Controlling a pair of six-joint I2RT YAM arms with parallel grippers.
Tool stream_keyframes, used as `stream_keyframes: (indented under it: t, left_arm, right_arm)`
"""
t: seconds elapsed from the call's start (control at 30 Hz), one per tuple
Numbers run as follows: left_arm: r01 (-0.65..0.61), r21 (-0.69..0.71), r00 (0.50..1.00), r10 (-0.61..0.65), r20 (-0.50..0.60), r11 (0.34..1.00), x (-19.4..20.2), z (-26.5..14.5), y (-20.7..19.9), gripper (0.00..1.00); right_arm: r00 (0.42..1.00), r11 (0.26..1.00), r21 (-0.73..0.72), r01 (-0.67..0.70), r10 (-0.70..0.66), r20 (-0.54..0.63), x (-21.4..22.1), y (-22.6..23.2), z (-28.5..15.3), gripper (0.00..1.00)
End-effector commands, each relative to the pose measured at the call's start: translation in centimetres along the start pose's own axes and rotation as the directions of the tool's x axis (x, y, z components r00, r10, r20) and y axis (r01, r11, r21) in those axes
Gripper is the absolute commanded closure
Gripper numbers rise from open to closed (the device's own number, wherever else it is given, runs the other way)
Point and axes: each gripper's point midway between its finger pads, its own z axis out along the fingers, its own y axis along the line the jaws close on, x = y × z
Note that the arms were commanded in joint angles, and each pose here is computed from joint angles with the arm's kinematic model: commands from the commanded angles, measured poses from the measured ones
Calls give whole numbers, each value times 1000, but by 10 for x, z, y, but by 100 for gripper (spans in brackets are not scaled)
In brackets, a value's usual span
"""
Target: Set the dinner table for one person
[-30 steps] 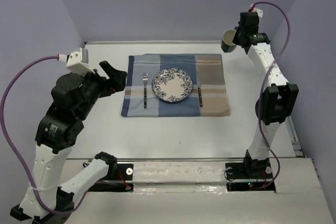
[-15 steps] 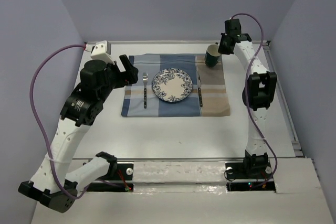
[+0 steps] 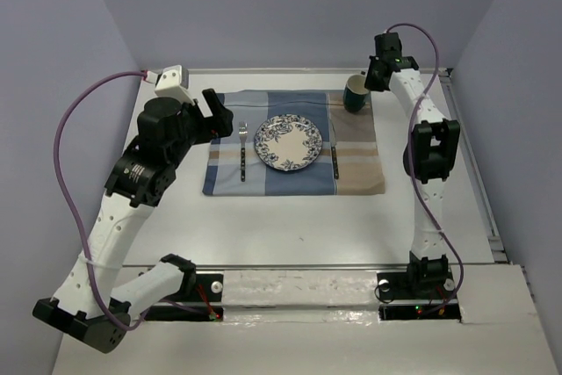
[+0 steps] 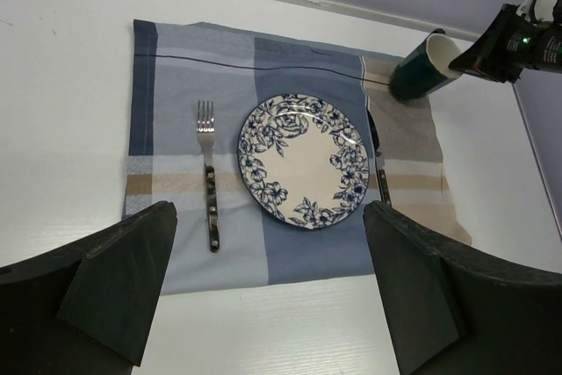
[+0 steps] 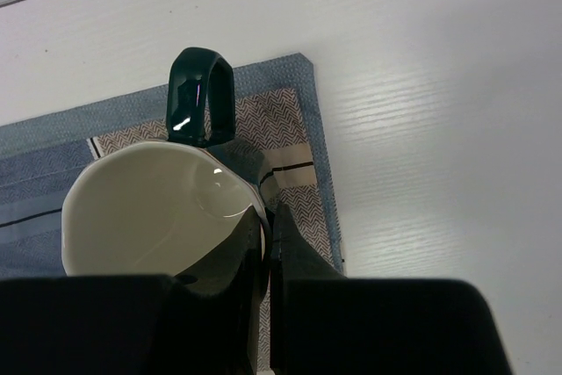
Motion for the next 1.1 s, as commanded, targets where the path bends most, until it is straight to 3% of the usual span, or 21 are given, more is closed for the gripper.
stream_keyframes:
  t: [0.0, 0.07, 0.1, 0.2, 0.33, 0.43, 0.47, 0.5, 0.6, 0.67, 0.7, 0.8, 0.83, 0.9, 0.93, 1.07]
  left_arm:
    - [-11, 17, 999, 10, 48, 1000, -10, 2, -3, 1]
    - [-8, 20, 999, 7, 53, 1000, -12, 2, -4, 1]
    - [-8, 26, 998, 7, 56, 1000, -14, 2, -6, 1]
    - [-7, 33, 997, 4, 72, 999, -20, 1, -9, 1]
    - [-7, 47, 992, 1, 128, 999, -43, -5, -16, 1]
    - [-7, 57, 984, -3, 176, 998, -66, -11, -23, 1]
    - [-3, 57, 982, -8, 189, 998, -72, -13, -24, 1]
    - [14, 95, 971, -37, 238, 995, -91, -24, -34, 1]
    - [25, 153, 957, -68, 283, 988, -110, -39, -46, 1]
    - [38, 176, 944, -93, 317, 984, -125, -51, -51, 1]
    - [36, 192, 931, -102, 350, 981, -138, -63, -54, 1]
    - [57, 212, 921, -133, 366, 976, -146, -82, -55, 1]
    - [62, 218, 917, -142, 372, 974, -147, -88, -55, 1]
    - [64, 217, 911, -145, 386, 974, -150, -97, -53, 1]
    - [61, 219, 907, -146, 396, 974, -153, -101, -53, 1]
    - [27, 234, 895, -128, 428, 972, -166, -116, -57, 1]
  right_arm:
    - [995, 998, -49, -36, 41, 94, -33, 10, -15, 91]
    - [994, 998, -45, -36, 40, 98, -34, 10, -15, 80]
    - [993, 998, -47, -35, 40, 109, -38, 10, -19, 68]
    - [992, 998, -53, -29, 36, 124, -45, 11, -25, 55]
    - [977, 992, -120, -34, 58, 205, -80, 23, -69, 26]
    - [963, 980, -196, -45, 95, 253, -101, 34, -110, 10]
    - [957, 972, -230, -52, 114, 268, -108, 38, -127, 8]
    - [931, 927, -369, -72, 195, 309, -125, 52, -209, 5]
    - [902, 863, -502, -59, 261, 343, -131, 62, -289, 1]
    - [856, 795, -606, -36, 337, 391, -139, 68, -349, 5]
    - [806, 767, -641, 13, 372, 461, -140, 62, -396, 0]
    - [733, 768, -639, 28, 419, 536, -134, 44, -441, 0]
    - [686, 774, -629, 70, 420, 594, -130, 33, -477, 0]
    - [656, 783, -616, 87, 420, 627, -119, 23, -491, 0]
    - [610, 783, -610, 124, 424, 669, -111, 14, -521, 0]
    - [550, 813, -568, 127, 419, 723, -85, -9, -534, 0]
